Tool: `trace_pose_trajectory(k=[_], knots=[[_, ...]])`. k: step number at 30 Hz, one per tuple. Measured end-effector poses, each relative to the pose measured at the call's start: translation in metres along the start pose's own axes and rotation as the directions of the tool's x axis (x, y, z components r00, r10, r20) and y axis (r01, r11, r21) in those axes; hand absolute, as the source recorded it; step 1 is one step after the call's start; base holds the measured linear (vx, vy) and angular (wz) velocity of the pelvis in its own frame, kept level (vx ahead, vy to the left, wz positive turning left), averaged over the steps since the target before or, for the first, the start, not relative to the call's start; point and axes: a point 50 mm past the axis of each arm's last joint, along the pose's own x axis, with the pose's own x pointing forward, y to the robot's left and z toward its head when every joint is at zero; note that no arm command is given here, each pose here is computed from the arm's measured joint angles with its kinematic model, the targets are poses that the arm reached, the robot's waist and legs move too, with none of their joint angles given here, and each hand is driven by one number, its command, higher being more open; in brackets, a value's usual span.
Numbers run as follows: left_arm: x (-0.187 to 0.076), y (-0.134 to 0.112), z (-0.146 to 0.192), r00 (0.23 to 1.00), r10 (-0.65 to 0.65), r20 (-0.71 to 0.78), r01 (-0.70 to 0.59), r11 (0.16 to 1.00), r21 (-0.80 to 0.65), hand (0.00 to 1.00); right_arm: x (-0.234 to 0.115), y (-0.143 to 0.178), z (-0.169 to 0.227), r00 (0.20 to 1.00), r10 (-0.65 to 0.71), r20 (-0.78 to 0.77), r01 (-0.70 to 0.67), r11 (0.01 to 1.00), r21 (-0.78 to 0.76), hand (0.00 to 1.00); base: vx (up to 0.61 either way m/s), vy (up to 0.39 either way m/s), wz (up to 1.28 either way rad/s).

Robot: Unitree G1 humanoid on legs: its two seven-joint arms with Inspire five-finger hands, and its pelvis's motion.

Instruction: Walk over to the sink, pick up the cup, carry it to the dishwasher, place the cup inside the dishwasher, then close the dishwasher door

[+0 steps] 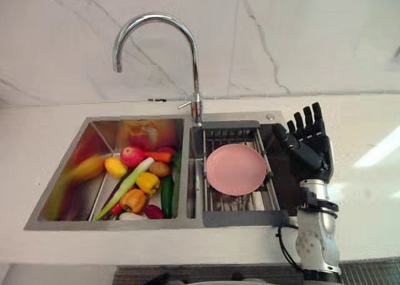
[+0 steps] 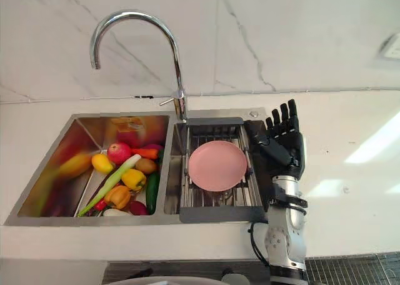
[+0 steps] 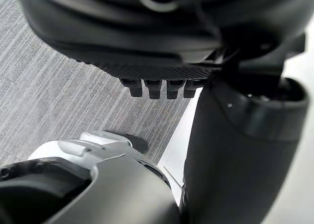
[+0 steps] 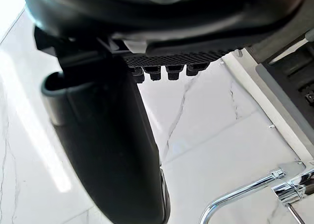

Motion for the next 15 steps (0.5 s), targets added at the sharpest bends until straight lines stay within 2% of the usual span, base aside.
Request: trace_pose_trajectory(k=[13,15], knots=[[-0.003,-0.001,-0.001,0.999,-0.01,0.041,0.01,1.0,-0.006,1.0,0.001,-0.003,0.004,1.0,0.014,0.009,-0.014,1.0,-0.017,1.0,0.0,-0.008,-0.02],[-0.004,0.0,-0.003,0.999,-0.006,0.036,0.006,1.0,0.001,1.0,0.004,-0.011,0.017,0.999,0.01,0.034,-0.007,0.996,-0.088,1.0,0.07,-0.049,-0.06]])
